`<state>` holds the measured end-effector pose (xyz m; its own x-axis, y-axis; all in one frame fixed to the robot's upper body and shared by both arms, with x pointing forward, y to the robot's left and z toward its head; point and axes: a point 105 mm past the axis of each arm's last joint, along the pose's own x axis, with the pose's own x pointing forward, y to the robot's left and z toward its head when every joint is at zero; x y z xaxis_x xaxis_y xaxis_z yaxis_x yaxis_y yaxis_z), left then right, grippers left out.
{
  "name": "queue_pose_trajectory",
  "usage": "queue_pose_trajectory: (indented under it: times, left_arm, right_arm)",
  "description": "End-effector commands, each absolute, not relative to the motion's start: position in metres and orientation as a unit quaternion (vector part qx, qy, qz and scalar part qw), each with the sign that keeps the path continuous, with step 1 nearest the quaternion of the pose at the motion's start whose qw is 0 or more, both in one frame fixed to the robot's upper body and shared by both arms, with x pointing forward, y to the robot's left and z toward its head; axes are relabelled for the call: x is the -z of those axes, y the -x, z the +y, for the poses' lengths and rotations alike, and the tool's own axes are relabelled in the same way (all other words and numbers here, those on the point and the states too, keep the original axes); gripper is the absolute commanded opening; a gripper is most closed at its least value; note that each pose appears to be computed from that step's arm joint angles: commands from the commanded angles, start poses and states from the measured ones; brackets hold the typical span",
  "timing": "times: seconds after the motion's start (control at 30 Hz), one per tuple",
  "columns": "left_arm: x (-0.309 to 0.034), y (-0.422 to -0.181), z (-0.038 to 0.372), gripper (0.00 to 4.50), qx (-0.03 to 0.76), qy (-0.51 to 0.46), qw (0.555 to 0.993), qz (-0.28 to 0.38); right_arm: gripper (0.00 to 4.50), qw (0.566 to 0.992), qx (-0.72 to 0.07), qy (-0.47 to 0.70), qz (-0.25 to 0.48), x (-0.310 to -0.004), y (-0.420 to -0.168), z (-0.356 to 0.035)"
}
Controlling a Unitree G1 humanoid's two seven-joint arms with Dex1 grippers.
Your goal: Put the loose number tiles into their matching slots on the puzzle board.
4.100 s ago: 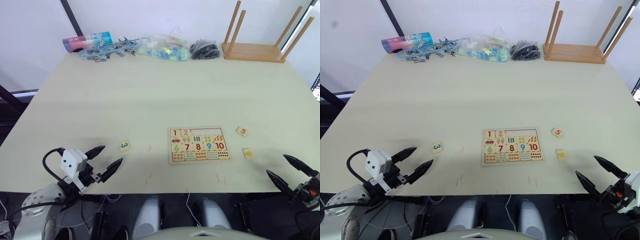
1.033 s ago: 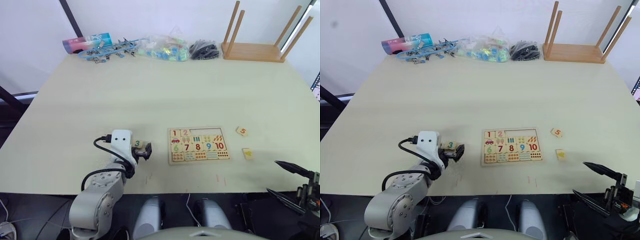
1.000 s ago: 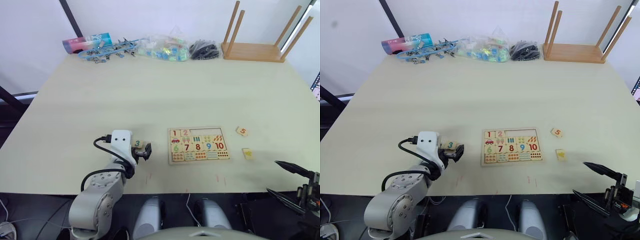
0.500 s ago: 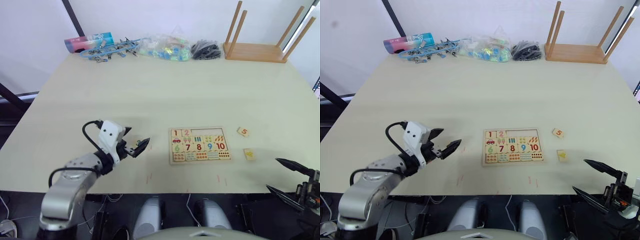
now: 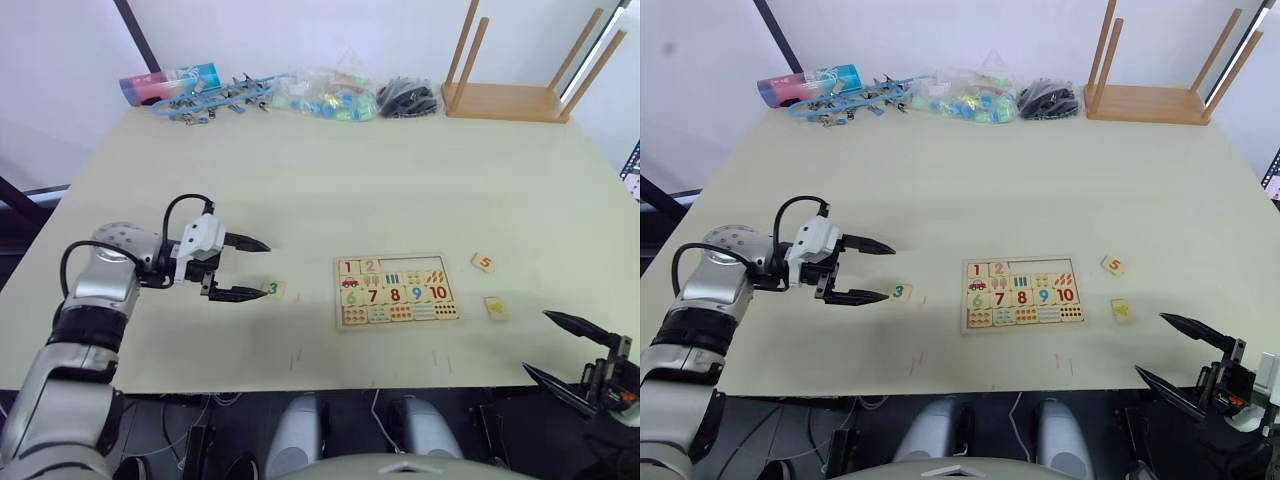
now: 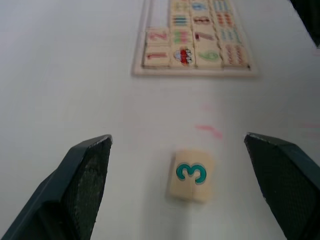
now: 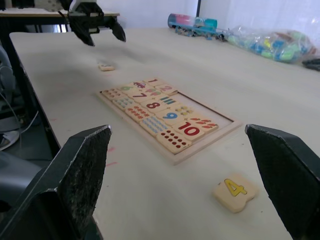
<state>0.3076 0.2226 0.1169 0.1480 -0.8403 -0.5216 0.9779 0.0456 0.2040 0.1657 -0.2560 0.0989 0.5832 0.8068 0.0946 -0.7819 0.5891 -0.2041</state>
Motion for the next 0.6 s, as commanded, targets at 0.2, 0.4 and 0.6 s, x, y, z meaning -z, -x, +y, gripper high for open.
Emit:
queue_pose_trajectory:
  times: [0.2, 0.4, 0.6]
  left_arm:
    - [-0.101, -0.308, 0.221, 4.45, 0.675, -0.295, 0.660, 0.144]
    - [-0.100, -0.313, 0.211, 4.45, 0.682, -0.272, 0.666, 0.133]
    - [-0.096, -0.313, 0.215, 4.23, 0.682, -0.287, 0.655, 0.152]
  right_arm:
    - [4.50, 0.885, -0.446, 0.084, -0.104, -0.109, -0.165, -0.254]
    - [4.50, 0.887, -0.442, 0.087, -0.104, -0.112, -0.163, -0.254]
    - [4.50, 0.886, -0.443, 0.089, -0.103, -0.114, -0.164, -0.254]
